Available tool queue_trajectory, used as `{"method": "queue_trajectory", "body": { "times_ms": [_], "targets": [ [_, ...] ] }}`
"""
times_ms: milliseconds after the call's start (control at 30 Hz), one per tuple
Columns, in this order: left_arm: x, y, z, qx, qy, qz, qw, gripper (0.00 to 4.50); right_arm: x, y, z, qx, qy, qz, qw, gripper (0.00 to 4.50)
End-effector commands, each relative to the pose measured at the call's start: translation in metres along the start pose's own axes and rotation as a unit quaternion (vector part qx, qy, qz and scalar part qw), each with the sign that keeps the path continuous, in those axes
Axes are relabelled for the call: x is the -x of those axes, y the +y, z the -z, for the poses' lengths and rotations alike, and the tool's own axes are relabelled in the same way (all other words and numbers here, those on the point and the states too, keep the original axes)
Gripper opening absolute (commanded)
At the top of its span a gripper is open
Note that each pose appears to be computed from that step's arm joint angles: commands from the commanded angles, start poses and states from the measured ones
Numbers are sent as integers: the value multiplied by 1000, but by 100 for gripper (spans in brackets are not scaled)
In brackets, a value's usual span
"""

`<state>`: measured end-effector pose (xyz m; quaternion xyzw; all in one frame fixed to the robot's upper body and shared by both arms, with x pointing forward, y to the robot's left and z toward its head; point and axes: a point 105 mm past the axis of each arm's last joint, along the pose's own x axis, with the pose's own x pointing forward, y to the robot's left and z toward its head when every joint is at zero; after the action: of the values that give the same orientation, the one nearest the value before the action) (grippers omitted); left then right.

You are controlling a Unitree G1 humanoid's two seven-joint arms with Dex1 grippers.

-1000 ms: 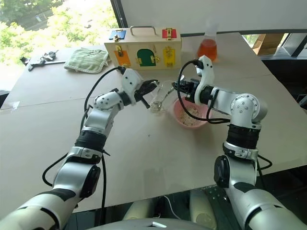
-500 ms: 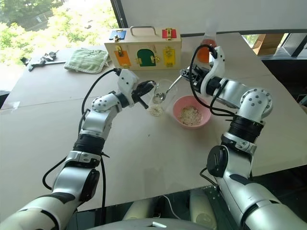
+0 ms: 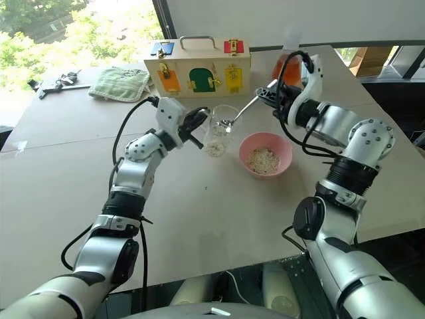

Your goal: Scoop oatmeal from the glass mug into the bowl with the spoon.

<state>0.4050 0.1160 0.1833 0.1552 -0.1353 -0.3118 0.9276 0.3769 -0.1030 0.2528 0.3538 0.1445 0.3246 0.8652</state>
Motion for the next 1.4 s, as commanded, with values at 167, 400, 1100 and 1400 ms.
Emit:
{"method": "queue_trajectory", "body": {
  "times_ms": [167,400,1100,1400],
  "targets": [
    [1,1,-23,-38,-46,-11,998,1,11,6,-25,9,-47,7,999,0],
    [1,-2,-21,-37,-47,-16,998,1,21,-1,-38,10,-69,18,997,0],
    [1,7,-18,-30,-47,-34,998,1,51,8,-49,-43,-121,-21,991,0],
    [0,17,-15,-35,-41,-39,998,1,80,-9,-37,-55,-125,14,991,0]
  ]
}}
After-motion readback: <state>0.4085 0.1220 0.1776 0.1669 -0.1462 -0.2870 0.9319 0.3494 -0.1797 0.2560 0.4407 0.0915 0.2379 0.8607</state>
